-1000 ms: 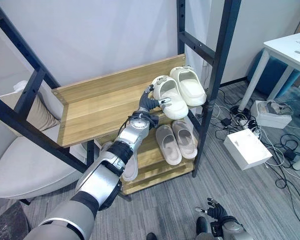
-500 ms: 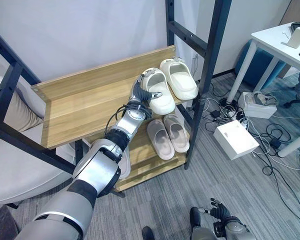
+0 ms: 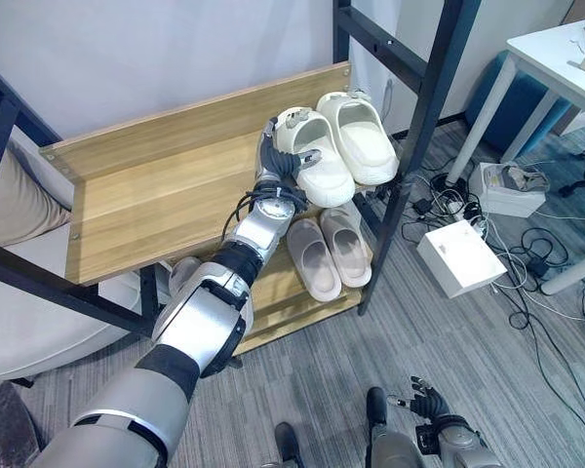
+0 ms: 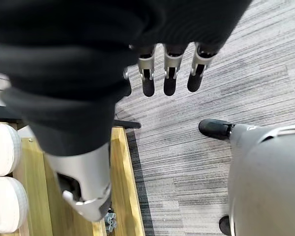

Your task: Arrange the slippers neatly on the shoe rack.

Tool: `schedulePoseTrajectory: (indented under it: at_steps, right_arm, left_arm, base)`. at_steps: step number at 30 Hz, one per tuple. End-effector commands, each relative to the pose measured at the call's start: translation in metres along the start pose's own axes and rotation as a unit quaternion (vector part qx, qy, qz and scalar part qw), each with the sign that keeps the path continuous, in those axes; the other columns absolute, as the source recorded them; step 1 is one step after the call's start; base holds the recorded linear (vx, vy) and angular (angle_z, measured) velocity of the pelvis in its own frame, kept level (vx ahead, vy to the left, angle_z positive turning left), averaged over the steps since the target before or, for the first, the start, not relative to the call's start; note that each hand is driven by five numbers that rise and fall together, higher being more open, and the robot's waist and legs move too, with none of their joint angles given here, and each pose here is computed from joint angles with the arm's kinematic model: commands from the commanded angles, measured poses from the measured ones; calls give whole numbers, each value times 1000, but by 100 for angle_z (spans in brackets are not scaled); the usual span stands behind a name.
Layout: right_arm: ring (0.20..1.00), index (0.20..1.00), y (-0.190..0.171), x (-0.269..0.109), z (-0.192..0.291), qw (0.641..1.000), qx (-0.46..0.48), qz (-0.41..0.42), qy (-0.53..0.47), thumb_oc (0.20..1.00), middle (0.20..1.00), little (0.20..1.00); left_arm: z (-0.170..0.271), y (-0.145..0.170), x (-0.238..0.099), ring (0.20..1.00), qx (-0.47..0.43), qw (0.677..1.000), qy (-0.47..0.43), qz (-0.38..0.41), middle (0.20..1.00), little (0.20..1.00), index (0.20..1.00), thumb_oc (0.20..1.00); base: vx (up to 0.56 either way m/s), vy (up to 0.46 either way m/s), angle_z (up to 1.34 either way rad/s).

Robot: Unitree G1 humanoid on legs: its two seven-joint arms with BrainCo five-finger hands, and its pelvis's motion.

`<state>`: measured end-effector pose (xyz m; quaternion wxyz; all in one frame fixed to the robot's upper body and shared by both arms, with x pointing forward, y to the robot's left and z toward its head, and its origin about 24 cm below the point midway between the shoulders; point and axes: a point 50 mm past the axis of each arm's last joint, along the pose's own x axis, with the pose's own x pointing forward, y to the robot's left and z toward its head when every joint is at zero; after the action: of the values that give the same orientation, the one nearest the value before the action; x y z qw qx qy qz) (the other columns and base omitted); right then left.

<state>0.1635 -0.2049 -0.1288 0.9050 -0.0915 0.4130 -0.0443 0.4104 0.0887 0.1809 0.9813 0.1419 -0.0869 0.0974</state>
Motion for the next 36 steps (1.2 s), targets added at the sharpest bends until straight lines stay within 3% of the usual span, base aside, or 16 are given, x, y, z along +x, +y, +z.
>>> schedulePoseTrajectory:
  at_steps: [1, 7, 16, 24, 31, 36]
  right_arm:
    - [1000, 1000, -13, 7, 28, 999, 7, -20, -50, 1000, 1000, 1000]
    - [1000, 1000, -18, 7, 27, 999, 1, -23, -48, 1000, 1000, 1000]
    - [1000, 1000, -14, 7, 30, 998, 11, -15, -54, 1000, 1000, 1000]
    - [1000, 1000, -12, 6, 35, 997, 29, -14, -67, 1000, 1000, 1000]
    - [1000, 1000, -4, 5, 32, 997, 33, -4, -64, 1000, 1000, 1000]
    - [1000, 1000, 1, 3, 27, 997, 41, 1, -59, 1000, 1000, 1000]
  left_arm:
    - [47, -38, -2, 1000, 25, 997, -56, -50, 1000, 1000, 1000, 1000]
    - [63, -30, 4, 1000, 81, 991, -104, -33, 1000, 1000, 1000, 1000]
    - [81, -25, 1, 1000, 87, 982, -164, -20, 1000, 1000, 1000, 1000]
    - [116, 14, 0, 1000, 142, 947, -285, 51, 1000, 1000, 1000, 1000]
    - [121, 22, -7, 1000, 169, 930, -321, 62, 1000, 1000, 1000, 1000]
    - [130, 39, -29, 1000, 57, 926, -371, 50, 1000, 1000, 1000, 1000]
  base:
    - [0, 0, 0]
    - [0, 0, 0]
    - [-3, -15, 2]
    - [-19, -35, 10]
    - [-11, -9, 12]
    - [0, 0, 0]
